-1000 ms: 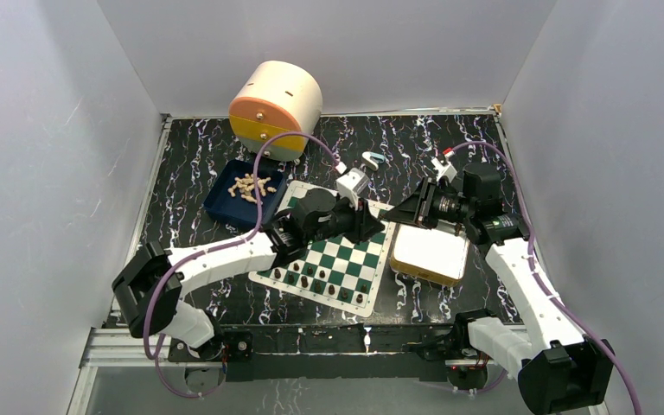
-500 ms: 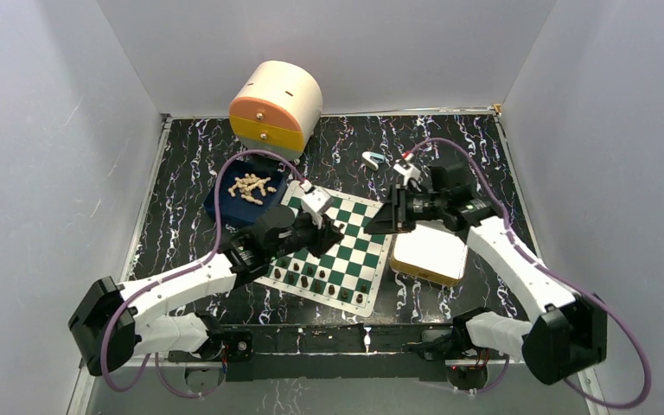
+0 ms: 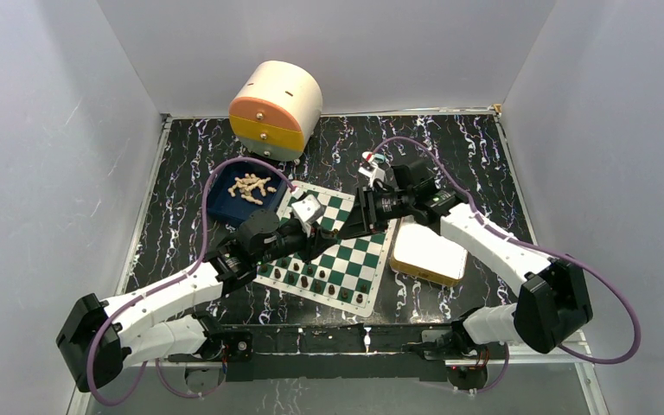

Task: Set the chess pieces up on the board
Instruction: Place the chess piece on the chessboard.

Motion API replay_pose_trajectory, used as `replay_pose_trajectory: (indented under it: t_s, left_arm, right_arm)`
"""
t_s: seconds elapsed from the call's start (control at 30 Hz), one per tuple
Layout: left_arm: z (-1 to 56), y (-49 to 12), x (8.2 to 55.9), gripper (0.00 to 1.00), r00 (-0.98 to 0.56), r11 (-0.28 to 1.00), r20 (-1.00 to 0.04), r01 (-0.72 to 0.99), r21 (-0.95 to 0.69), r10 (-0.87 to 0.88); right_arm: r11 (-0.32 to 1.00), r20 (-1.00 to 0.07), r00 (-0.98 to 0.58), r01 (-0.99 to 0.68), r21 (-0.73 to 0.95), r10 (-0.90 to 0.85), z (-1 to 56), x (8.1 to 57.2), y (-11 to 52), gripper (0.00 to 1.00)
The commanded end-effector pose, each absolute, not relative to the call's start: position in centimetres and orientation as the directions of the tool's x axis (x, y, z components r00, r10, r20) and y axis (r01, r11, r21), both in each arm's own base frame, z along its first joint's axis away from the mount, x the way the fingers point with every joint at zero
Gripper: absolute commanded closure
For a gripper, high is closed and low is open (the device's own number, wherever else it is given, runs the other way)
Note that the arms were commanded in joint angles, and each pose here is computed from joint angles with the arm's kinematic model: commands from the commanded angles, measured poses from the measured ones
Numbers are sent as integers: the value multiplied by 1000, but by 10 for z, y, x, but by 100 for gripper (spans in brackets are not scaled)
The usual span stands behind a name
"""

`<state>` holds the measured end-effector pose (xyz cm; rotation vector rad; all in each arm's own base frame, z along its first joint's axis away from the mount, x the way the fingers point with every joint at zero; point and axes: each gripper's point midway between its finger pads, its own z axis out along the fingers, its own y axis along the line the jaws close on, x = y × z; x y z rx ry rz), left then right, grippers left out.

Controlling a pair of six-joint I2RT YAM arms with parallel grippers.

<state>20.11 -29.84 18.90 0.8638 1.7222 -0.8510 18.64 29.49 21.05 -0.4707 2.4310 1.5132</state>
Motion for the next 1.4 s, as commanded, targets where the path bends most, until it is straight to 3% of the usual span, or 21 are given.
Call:
replay_pose_trajectory:
  t_s: [0.0, 0.27, 0.53, 0.6, 0.7, 0.8, 1.0, 1.2, 1.37]
  left_arm:
    - [200, -305, 191, 92, -216, 426, -964, 895, -133, 153]
    - [197, -310, 188, 92, -218, 394, -961, 909, -138, 168]
    - [194, -310, 190, 91, -228, 410, -959, 901, -142, 169]
    - [194, -307, 196, 79, -245, 450, -955, 881, -147, 168]
    - [191, -301, 202, 53, -272, 496, -942, 856, -144, 196]
    - [190, -297, 201, 37, -291, 509, -933, 847, -149, 210]
    - [195, -278, 211, 27, -324, 608, -926, 780, -147, 192]
    - [199, -243, 244, 16, -451, 732, -892, 617, -287, 31]
    - [201, -212, 268, 14, -547, 757, -822, 466, -459, -162]
  right_arm:
    - [353, -439, -888, -459, 816, -139, 235, 193, 310, 57]
    - [342, -412, -897, -443, 829, -163, 228, 189, 319, 64]
    - [348, -424, -891, -455, 820, -165, 224, 185, 317, 81]
    - [363, -431, -888, -460, 811, -161, 223, 187, 316, 82]
    - [401, -456, -879, -470, 786, -138, 222, 192, 312, 83]
    - [496, -484, -871, -456, 739, -82, 212, 208, 304, 83]
    - [584, -506, -862, -433, 687, -45, 199, 219, 294, 84]
    - [680, -527, -847, -424, 598, -65, 183, 222, 285, 85]
    - [775, -546, -827, -431, 462, -135, 161, 217, 281, 85]
